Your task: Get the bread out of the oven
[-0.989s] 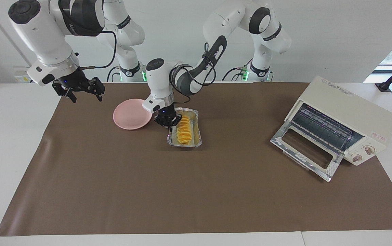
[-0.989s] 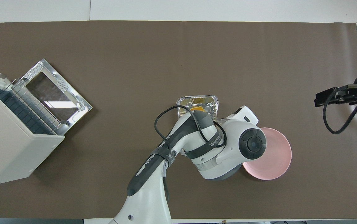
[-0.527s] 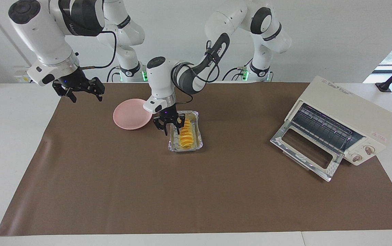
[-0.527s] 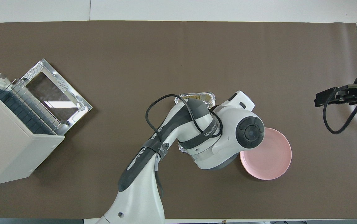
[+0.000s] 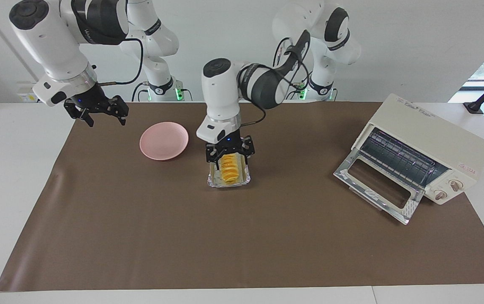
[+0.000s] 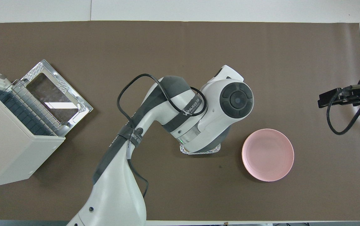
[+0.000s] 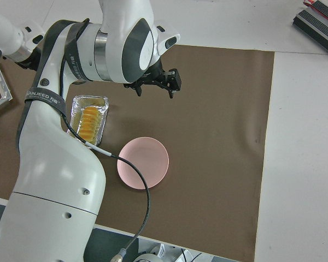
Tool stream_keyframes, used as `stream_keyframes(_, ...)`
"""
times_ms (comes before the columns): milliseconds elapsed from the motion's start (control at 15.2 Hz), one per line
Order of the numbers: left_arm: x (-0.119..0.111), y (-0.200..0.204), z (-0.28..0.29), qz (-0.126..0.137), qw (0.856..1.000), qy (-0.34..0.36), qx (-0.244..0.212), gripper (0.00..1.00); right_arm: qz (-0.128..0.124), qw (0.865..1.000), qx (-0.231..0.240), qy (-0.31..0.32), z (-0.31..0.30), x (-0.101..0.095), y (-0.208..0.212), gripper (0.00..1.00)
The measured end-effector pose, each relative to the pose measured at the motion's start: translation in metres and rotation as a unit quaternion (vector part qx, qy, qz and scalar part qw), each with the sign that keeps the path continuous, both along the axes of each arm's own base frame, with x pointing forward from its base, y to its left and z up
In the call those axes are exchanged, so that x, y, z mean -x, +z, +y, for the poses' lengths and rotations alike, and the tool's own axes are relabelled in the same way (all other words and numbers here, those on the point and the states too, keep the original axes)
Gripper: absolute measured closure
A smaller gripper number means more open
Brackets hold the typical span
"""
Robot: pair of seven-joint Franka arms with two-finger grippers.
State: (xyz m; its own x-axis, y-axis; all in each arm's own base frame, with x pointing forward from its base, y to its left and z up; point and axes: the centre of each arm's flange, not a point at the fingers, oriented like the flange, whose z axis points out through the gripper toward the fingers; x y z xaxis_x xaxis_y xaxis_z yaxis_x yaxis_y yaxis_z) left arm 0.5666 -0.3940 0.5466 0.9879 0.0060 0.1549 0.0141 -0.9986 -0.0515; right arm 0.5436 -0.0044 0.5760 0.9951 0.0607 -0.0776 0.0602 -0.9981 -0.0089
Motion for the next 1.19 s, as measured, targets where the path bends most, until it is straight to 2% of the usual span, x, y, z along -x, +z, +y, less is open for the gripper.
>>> stream_keyframes(198,-0.028,0.056,0.138,0.021,0.999,-0.036,-0.016,0.0,-0.012,0.999,0.0,0.042,0.046,-0.003,-0.002,0.0)
stream_keyframes(461,-0.04,0.08,0.261,0.036,0.997,-0.064,-0.024,0.0,-0.014,0.998,0.002,0.055,0.121,-0.014,-0.039,0.0)
stream_keyframes(593,-0.037,0.076,0.287,0.048,0.995,-0.08,-0.026,0.0,-0.013,0.999,0.003,0.044,0.149,-0.02,-0.07,0.0)
stream_keyframes(857,-0.002,0.071,0.306,0.077,0.993,-0.081,-0.024,0.0,-0.03,0.999,0.001,0.012,0.2,-0.025,-0.136,0.0)
stream_keyframes(923,0.008,0.072,0.311,0.086,0.993,-0.081,-0.021,0.0,-0.035,0.999,0.0,-0.002,0.223,-0.019,-0.162,0.0)
stream_keyframes(1120,0.019,0.07,0.311,0.119,0.99,-0.08,0.007,0.0,-0.03,0.999,0.004,-0.021,0.253,0.0,-0.203,0.0)
stream_keyframes(1186,0.021,0.07,0.311,0.123,0.989,-0.08,0.016,0.0,-0.031,0.999,0.003,-0.026,0.26,0.007,-0.217,0.0)
